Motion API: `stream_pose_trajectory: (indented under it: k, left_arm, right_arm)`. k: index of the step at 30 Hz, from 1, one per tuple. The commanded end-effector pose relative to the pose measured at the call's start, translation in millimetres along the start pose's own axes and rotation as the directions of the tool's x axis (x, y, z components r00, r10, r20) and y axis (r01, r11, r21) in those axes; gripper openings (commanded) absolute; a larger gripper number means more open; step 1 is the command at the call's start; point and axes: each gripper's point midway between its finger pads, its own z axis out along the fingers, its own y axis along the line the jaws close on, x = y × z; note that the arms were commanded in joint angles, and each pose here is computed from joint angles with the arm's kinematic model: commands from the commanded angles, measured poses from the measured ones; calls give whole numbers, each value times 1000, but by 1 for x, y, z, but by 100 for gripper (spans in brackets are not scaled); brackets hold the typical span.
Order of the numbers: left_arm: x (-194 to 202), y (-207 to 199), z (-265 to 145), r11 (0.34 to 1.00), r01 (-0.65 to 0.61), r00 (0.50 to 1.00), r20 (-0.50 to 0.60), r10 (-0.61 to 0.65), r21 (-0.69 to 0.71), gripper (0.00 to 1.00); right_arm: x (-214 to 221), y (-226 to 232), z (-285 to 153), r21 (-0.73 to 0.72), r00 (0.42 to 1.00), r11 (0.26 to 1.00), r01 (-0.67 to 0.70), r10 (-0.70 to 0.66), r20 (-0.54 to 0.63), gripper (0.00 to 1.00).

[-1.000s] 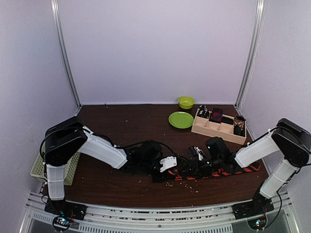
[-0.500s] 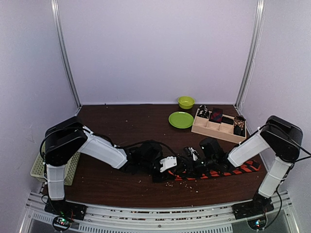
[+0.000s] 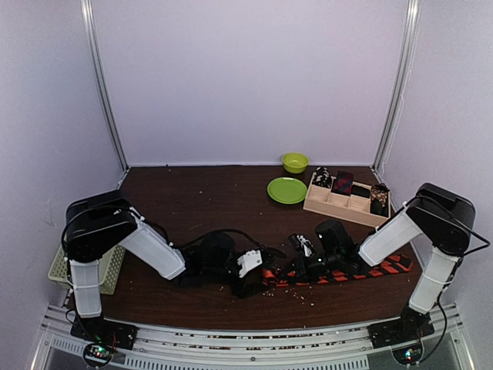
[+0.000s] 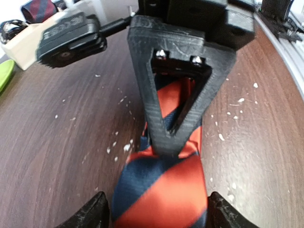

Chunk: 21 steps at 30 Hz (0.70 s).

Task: Roll the ties
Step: Roll the tie at the center of the board.

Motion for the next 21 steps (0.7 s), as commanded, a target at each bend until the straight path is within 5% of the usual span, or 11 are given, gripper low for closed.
stream_pose_trajectory:
  k: [1, 9, 21]
  left_arm:
    - [6, -2, -8, 998, 59, 993, 104, -57, -16, 73]
    - [9, -4, -21, 995, 103, 960, 263, -94, -18, 63]
    - [-8, -1, -3, 999, 53, 964, 261, -55, 12, 53]
  right_arm:
    - [35, -68, 0, 238, 993, 968, -81, 99, -62, 0]
    - [36, -77, -7, 306, 995, 951, -48, 73, -71, 0]
    - [37, -82, -8, 334, 995, 942, -27, 56, -79, 0]
